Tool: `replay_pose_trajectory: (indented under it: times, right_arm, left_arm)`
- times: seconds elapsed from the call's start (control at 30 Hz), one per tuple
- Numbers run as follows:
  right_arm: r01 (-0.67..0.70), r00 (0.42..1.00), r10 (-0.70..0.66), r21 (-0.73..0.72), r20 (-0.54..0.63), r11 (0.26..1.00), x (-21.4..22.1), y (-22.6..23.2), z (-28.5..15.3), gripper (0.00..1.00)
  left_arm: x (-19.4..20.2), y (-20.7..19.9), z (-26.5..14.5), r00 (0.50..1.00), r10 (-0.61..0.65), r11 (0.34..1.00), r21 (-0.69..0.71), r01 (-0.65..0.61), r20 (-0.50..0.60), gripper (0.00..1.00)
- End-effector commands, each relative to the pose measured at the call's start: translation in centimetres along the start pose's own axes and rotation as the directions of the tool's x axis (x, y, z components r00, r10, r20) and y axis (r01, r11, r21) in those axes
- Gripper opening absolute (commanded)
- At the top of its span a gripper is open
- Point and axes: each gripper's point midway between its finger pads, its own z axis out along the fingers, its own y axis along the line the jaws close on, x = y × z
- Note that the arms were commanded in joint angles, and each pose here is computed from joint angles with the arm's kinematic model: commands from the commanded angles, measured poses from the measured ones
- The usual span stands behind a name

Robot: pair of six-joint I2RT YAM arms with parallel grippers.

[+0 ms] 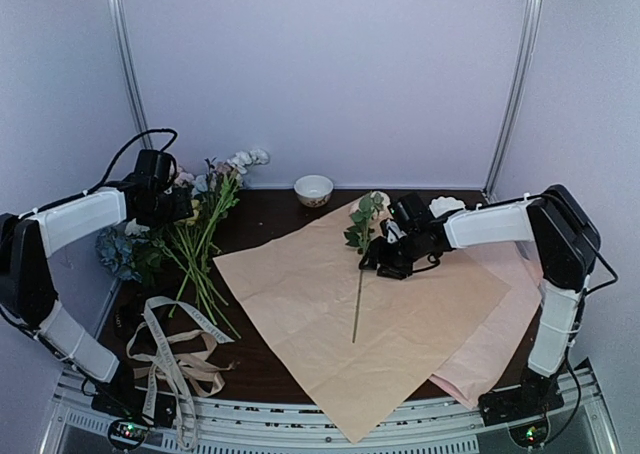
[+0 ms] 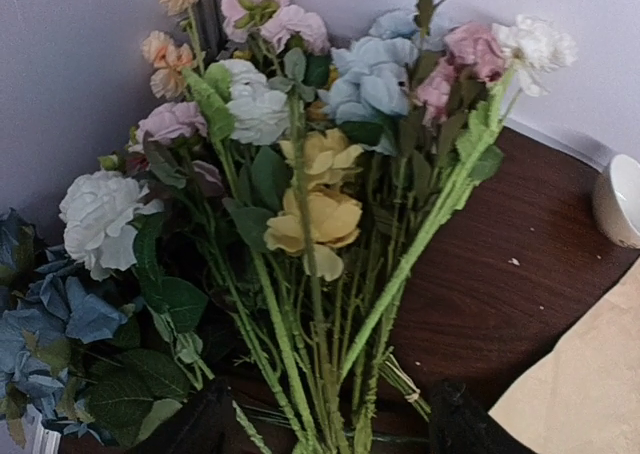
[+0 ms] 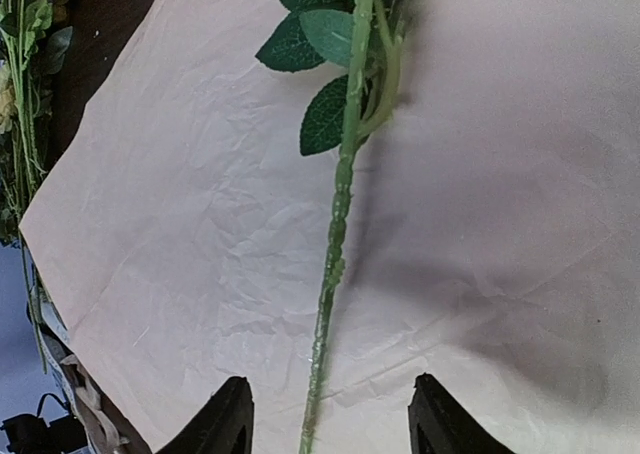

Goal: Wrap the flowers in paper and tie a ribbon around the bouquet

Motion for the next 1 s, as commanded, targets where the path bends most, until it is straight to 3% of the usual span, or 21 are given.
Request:
replay_pose_trajectory:
  times: [0.0,0.2,0.3,0.4,0.47,0.7,0.8,0.87,0.97]
  right_arm:
    - [0.080,0.993,-0.087,0.086,0.084,0.993,-1.7,-0.2,-3.0,0.54]
    - [0.133,0.982,-0.146,0.112,0.121,0.985,-2.4,0.4,-5.0,0.54]
    - [0.134,0.982,-0.146,0.106,0.121,0.985,-2.3,0.5,-5.2,0.53]
    - [0.134,0.982,-0.146,0.108,0.116,0.985,-2.1,0.4,-5.2,0.53]
    - [0.133,0.982,-0.145,0.105,0.117,0.985,-2.1,0.5,-5.3,0.52]
    - [0.155,0.975,-0.169,0.107,0.143,0.982,-2.7,1.3,-6.7,0.52]
    - [0.181,0.965,-0.198,0.113,0.171,0.977,-3.3,2.0,-7.8,0.52]
    - [0.220,0.952,-0.237,0.103,0.195,0.970,-3.7,3.1,-8.9,0.52]
    - [0.314,0.915,-0.320,0.064,0.245,0.947,-4.1,6.0,-10.7,0.52]
  left_arm:
    - [0.7,0.8,3.3,0.996,-0.062,0.997,0.036,0.064,-0.058,0.70]
    - [2.1,2.0,7.6,0.978,-0.112,0.992,0.033,0.119,-0.179,0.63]
    - [2.9,2.1,8.5,0.973,-0.115,0.992,0.025,0.122,-0.201,0.44]
    - [3.4,2.0,8.4,0.970,-0.121,0.991,0.036,0.132,-0.211,0.13]
    - [3.2,2.2,7.6,0.971,-0.136,0.989,0.035,0.145,-0.194,0.00]
    - [-0.9,4.5,1.9,0.987,-0.163,0.986,-0.034,0.163,0.000,0.00]
    - [-3.9,3.8,-1.9,0.985,-0.089,0.996,-0.016,0.092,0.149,0.00]
    - [-5.5,1.7,-5.0,0.965,0.003,1.000,0.013,-0.006,0.262,0.00]
    - [-7.5,-1.8,-10.5,0.882,0.063,0.989,0.091,-0.119,0.468,0.00]
